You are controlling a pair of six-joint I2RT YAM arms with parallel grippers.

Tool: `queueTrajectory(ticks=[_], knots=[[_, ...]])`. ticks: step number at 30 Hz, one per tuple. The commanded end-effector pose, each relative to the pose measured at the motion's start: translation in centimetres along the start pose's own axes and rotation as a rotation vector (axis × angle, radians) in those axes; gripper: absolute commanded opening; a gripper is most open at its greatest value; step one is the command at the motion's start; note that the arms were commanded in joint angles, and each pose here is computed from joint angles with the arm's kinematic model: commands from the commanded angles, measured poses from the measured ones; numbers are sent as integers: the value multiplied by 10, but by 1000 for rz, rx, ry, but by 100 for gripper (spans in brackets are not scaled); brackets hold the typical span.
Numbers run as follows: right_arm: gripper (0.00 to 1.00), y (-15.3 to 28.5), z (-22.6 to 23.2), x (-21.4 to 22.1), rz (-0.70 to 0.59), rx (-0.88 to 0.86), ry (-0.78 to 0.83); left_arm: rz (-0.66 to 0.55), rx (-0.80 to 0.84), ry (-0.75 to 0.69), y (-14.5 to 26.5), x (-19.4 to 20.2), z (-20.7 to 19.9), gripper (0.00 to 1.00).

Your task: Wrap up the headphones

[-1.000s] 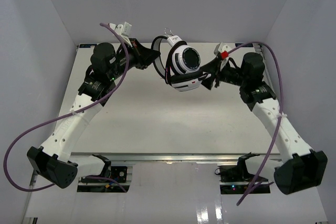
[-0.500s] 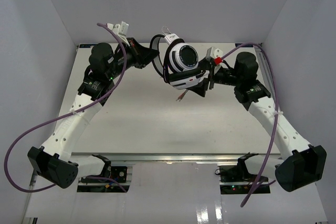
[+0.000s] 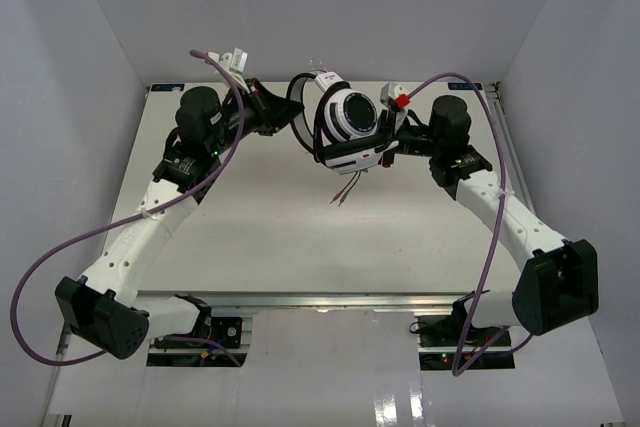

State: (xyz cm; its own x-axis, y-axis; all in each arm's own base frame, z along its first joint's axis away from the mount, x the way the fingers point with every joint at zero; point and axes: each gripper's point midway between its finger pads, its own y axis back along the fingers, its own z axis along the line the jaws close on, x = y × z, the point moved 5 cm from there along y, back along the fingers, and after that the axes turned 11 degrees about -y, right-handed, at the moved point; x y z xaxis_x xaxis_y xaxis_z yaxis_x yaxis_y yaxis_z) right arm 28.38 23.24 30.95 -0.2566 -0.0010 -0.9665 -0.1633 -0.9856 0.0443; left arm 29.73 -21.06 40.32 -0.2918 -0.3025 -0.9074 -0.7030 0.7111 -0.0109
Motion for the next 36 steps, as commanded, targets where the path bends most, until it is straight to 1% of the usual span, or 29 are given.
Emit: queueTrajectory(ticks=[1, 4, 6, 7, 9, 10, 11, 13, 14, 18, 19, 21, 23, 24, 26, 30, 31, 32, 33, 34, 35, 36], knots=[[8, 6, 12, 35, 53, -40, -156, -189, -183, 127, 11, -17, 17, 0], [8, 4, 12, 64, 35, -67, -313, -236, -337, 287, 11, 10, 48, 0], [8, 0, 7, 81, 22, -68, -389, -233, -431, 411, 11, 42, 71, 0], [8, -1, 5, 84, 17, -75, -398, -202, -490, 458, 14, 67, 83, 0], [8, -9, -10, 106, 41, -62, -513, -214, -637, 582, 25, 105, 109, 0], [8, -10, -11, 107, 42, -61, -520, -230, -639, 628, 25, 105, 109, 0], [8, -18, -24, 125, 55, -54, -601, -217, -734, 668, 35, 137, 126, 0], [8, -24, -34, 138, 62, -61, -669, -205, -808, 737, 40, 161, 139, 0], [8, -29, -42, 150, 66, -74, -731, -188, -862, 766, 44, 179, 148, 0], [8, -50, -64, 174, 79, -91, -802, -88, -1008, 816, 39, 211, 165, 0], [8, -54, -69, 180, 90, -85, -825, -77, -1022, 816, 35, 208, 166, 0], [8, -60, -74, 191, 105, -74, -851, -5, -1089, 824, 25, 223, 175, 0], [9, -63, -79, 197, 115, -50, -866, 75, -1148, 820, 12, 228, 181, 0], [11, -64, -80, 200, 124, -41, -876, 112, -1170, 820, 5, 228, 182, 0], [17, -64, -82, 201, 128, -27, -860, 197, -1225, 810, -3, 243, 189, 0], [39, -57, -82, 202, 195, 19, -799, 329, -1294, 798, -12, 260, 195, 0], [46, -54, -82, 200, 209, 39, -764, 361, -1298, 783, -12, 266, 197, 0], [52, -49, -83, 201, 234, 95, -726, 367, -1293, 777, -12, 265, 197, 2], [57, -41, -84, 200, 264, 160, -690, 370, -1288, 771, -12, 264, 196, 6], [65, -29, -82, 197, 290, 241, -657, 373, -1284, 763, -11, 264, 196, 17], [74, -20, -81, 194, 304, 275, -597, 375, -1272, 750, -11, 261, 194, 27], [83, -11, -79, 190, 310, 307, -565, 382, -1258, 734, -11, 258, 193, 41]])
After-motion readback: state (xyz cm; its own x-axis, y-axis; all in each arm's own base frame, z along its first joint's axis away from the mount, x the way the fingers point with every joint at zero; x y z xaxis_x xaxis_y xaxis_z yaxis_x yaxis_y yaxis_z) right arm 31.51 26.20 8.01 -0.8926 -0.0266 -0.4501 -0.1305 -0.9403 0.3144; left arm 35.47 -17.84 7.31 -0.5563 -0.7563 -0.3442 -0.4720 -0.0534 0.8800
